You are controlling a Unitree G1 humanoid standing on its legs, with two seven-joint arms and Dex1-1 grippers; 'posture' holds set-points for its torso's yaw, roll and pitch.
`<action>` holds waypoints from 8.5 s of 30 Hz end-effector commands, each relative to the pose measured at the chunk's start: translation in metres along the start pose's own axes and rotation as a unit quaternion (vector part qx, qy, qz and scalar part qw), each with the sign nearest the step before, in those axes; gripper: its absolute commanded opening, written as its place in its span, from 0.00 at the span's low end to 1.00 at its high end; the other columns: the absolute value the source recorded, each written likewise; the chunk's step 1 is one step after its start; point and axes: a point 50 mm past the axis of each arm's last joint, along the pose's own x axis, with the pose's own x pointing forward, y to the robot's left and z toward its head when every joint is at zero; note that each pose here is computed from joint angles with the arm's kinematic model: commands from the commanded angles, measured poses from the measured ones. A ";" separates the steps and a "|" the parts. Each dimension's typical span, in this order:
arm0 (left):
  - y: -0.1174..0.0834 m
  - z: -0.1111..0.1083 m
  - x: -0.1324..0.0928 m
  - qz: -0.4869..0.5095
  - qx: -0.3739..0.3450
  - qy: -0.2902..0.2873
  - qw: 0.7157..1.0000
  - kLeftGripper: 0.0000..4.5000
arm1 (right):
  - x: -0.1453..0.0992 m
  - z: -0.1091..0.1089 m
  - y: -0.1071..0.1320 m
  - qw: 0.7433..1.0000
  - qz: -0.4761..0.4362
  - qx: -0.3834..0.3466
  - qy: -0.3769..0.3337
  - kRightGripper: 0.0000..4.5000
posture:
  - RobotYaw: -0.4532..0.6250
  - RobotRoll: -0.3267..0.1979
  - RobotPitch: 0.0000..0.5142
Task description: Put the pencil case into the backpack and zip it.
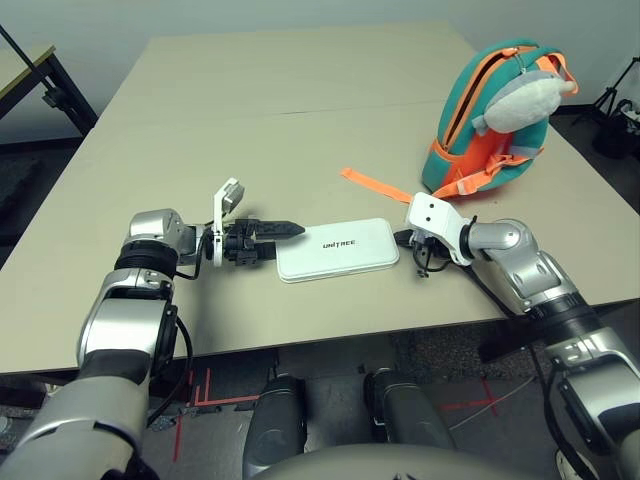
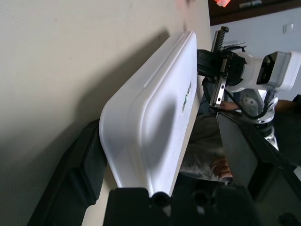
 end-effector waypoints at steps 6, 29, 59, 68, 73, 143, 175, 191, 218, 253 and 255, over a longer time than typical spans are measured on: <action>0.006 -0.009 0.003 0.015 0.034 0.025 0.999 1.00 | 0.004 0.002 0.003 1.000 0.009 -0.007 -0.004 0.01 | 0.32 0.62 0.13; -0.018 0.015 -0.005 -0.008 0.131 -0.075 0.988 0.32 | -0.035 -0.018 -0.016 0.982 -0.096 0.155 -0.052 0.47 | 0.33 0.62 0.13; -0.075 0.027 -0.042 -0.053 0.229 -0.181 0.955 0.30 | -0.129 -0.064 -0.108 0.844 -0.394 0.336 -0.141 1.00 | 0.37 0.62 0.11; -0.077 0.026 -0.046 -0.043 0.237 -0.193 0.951 0.30 | -0.114 -0.061 -0.112 0.841 -0.390 0.344 -0.150 1.00 | 0.38 0.62 0.09; -0.077 0.028 -0.050 -0.034 0.242 -0.202 0.949 0.30 | -0.109 -0.059 -0.112 0.841 -0.385 0.346 -0.158 0.70 | 0.38 0.62 0.08; -0.192 0.040 -0.102 -0.018 0.484 -0.184 0.855 0.30 | -0.085 0.029 -0.003 0.919 -0.084 0.295 -0.248 0.05 | 0.35 0.62 0.13; -0.168 0.084 0.034 -0.058 0.529 -0.112 0.839 0.30 | -0.073 0.031 0.003 0.925 -0.082 0.281 -0.244 0.05 | 0.30 0.62 0.10; -0.161 0.081 0.082 -0.045 0.536 -0.106 0.836 0.32 | -0.068 0.034 0.001 0.926 -0.082 0.272 -0.248 0.05 | 0.28 0.62 0.10; -0.155 0.044 -0.009 -0.028 0.493 -0.104 0.864 0.77 | -0.063 0.033 0.000 0.927 -0.069 0.273 -0.247 0.05 | 0.32 0.62 0.11; -0.124 0.056 0.063 -0.027 0.440 -0.124 0.889 0.00 | -0.062 0.036 0.007 0.925 -0.070 0.275 -0.252 0.05 | 0.28 0.62 0.12; -0.124 0.056 0.068 -0.030 0.440 -0.121 0.889 0.00 | -0.062 0.036 0.007 0.925 -0.071 0.276 -0.252 0.05 | 0.28 0.62 0.13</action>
